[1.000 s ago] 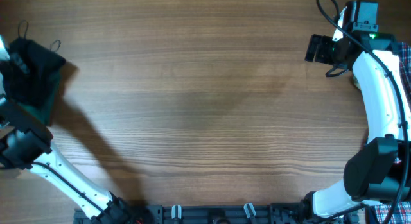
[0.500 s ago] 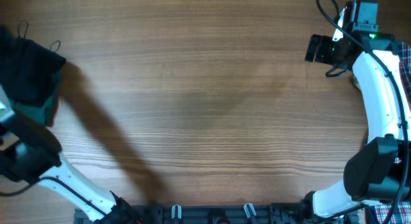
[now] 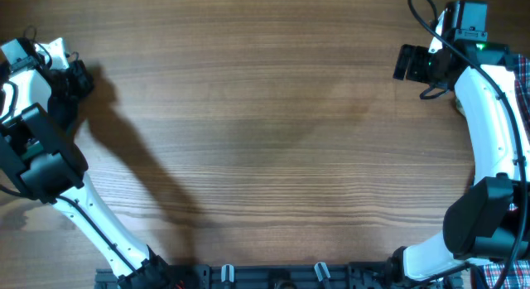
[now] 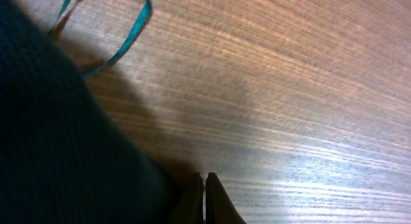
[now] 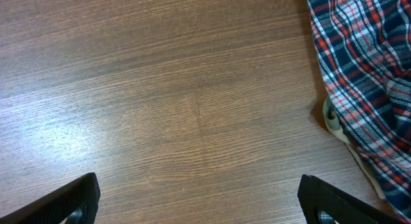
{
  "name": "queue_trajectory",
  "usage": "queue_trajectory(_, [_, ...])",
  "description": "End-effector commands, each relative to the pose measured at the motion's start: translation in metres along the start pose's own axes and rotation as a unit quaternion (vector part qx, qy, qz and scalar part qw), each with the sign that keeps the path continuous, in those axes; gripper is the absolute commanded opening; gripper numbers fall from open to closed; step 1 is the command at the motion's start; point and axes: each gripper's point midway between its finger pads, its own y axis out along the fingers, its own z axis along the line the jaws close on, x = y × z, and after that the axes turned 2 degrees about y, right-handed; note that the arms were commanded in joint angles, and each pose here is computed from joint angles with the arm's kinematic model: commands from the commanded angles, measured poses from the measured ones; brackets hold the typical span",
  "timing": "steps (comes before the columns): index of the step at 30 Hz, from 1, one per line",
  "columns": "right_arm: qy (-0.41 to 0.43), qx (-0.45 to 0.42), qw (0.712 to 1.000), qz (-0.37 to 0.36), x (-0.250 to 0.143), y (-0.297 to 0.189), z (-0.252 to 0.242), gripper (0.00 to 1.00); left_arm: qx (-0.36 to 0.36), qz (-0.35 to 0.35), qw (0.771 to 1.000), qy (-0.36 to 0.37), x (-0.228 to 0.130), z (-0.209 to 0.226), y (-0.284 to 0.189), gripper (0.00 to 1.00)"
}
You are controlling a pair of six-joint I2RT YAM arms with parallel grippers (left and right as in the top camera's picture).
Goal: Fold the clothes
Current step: 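Place the black bundle onto the green garment at the left edge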
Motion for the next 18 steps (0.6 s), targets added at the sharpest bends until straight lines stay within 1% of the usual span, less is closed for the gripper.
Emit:
queue_trajectory(1, [0.011, -0.003, 1.0, -0.015, 0.007, -0.009, -0.002, 1.0, -0.015, 0.026, 0.999, -0.017, -0.029, 0.005, 0.025, 0.04])
queue_trajectory(2, [0.01, -0.003, 1.0, -0.015, 0.007, -0.009, -0.002, 1.0, -0.012, 0.008, 1.0, -0.008, -0.016, 0.003, 0.014, 0.04])
queue_trajectory(4, [0.01, -0.003, 1.0, -0.015, 0.006, -0.009, -0.002, 1.0, -0.003, -0.052, 0.998, 0.019, 0.026, -0.011, -0.03, 0.04])
queue_trajectory(6, [0.01, -0.003, 1.0, -0.015, 0.007, -0.009, -0.002, 1.0, 0.008, -0.121, 0.991, 0.049, 0.068, -0.027, -0.087, 0.04])
queue_trajectory(8, [0.011, -0.003, 1.0, -0.015, 0.007, -0.009, -0.002, 1.0, 0.022, -0.178, 0.981, 0.07, 0.096, -0.039, -0.142, 0.04])
queue_trajectory(10, [0.011, -0.003, 1.0, -0.015, 0.007, -0.009, -0.002, 1.0, 0.035, -0.209, 0.974, 0.074, 0.108, -0.038, -0.175, 0.04])
queue_trajectory(11, [0.011, -0.003, 1.0, -0.015, 0.007, -0.009, -0.002, 1.0, 0.046, -0.21, 0.975, 0.063, 0.105, -0.024, -0.183, 0.04])
queue_trajectory(12, [0.01, -0.003, 1.0, -0.015, 0.007, -0.009, -0.002, 1.0, 0.069, -0.193, 0.978, 0.043, 0.096, -0.003, -0.178, 0.04])
queue_trajectory(15, [0.01, -0.003, 1.0, -0.015, 0.007, -0.009, -0.002, 1.0, 0.087, -0.167, 0.982, 0.015, 0.08, 0.027, -0.163, 0.04])
queue_trajectory(17, [0.01, -0.003, 1.0, -0.015, 0.007, -0.009, -0.002, 1.0, 0.112, -0.135, 0.984, -0.016, 0.059, 0.06, -0.145, 0.04])
queue_trajectory(18, [0.01, -0.003, 1.0, -0.015, 0.007, -0.009, -0.002, 1.0, 0.114, -0.109, 0.987, -0.04, 0.04, 0.083, -0.126, 0.04])
